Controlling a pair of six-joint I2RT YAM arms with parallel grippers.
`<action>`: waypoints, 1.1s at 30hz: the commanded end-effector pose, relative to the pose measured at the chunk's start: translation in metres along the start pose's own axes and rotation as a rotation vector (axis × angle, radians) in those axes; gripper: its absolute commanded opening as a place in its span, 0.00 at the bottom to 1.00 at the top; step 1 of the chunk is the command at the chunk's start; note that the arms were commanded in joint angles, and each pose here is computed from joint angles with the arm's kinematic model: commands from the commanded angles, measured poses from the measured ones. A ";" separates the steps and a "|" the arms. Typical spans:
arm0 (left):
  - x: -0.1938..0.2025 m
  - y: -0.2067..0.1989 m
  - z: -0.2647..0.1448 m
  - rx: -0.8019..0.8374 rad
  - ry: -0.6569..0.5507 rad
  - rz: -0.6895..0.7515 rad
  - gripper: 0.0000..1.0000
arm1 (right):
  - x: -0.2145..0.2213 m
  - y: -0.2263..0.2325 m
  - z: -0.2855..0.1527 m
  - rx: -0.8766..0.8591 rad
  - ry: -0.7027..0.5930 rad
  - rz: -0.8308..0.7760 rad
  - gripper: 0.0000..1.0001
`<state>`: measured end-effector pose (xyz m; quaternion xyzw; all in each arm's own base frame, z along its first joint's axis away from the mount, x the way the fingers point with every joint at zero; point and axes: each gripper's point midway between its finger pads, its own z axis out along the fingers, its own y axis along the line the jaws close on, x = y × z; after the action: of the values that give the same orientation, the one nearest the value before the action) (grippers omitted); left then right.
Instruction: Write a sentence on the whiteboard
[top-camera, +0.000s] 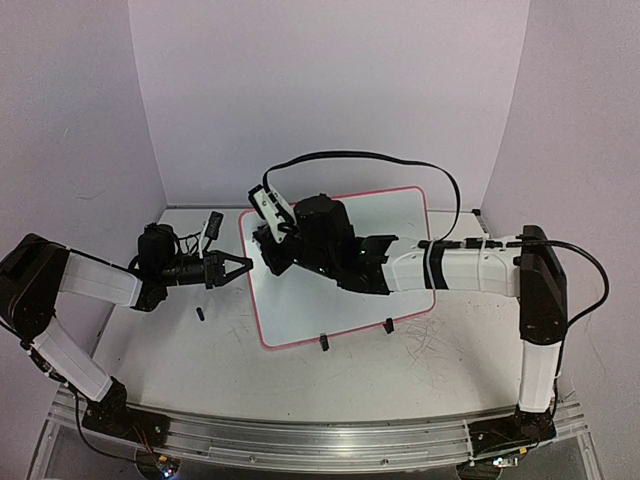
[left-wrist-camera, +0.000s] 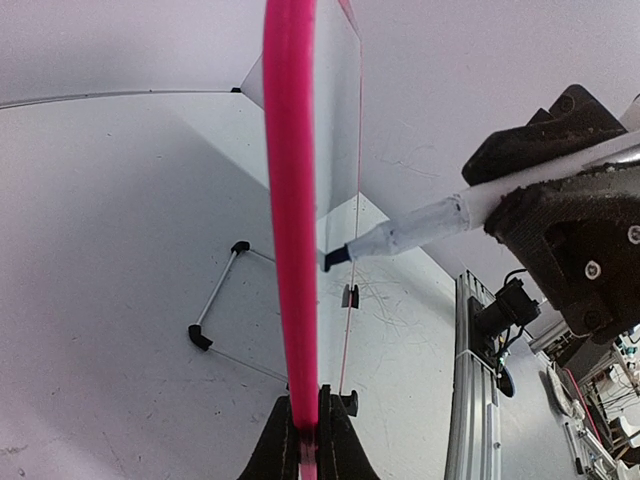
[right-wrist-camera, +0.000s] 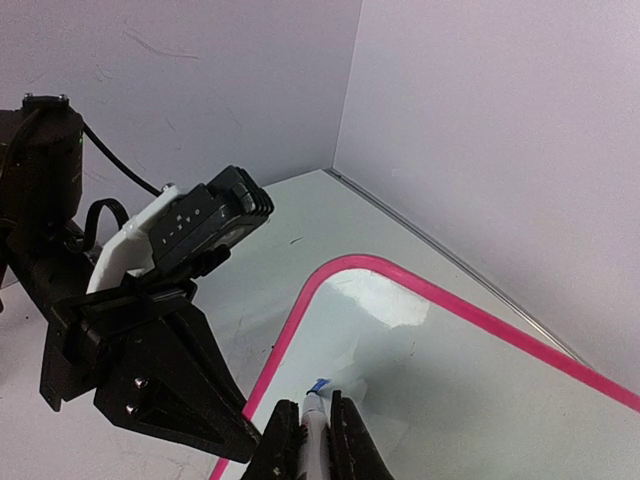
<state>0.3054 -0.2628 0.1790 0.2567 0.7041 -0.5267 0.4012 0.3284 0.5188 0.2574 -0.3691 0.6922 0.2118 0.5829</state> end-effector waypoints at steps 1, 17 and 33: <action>-0.019 -0.009 0.004 0.025 -0.032 0.111 0.00 | 0.005 -0.002 -0.005 0.008 0.014 0.032 0.00; -0.017 -0.009 0.004 0.025 -0.027 0.106 0.00 | 0.009 -0.001 -0.008 0.002 0.022 0.053 0.00; -0.014 -0.005 0.004 0.009 -0.026 0.100 0.00 | -0.045 -0.009 -0.040 -0.025 -0.105 0.065 0.00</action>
<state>0.3056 -0.2626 0.1788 0.2572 0.7044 -0.5261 0.4009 0.3032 0.5068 0.2865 -0.3612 0.6845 0.2722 0.5717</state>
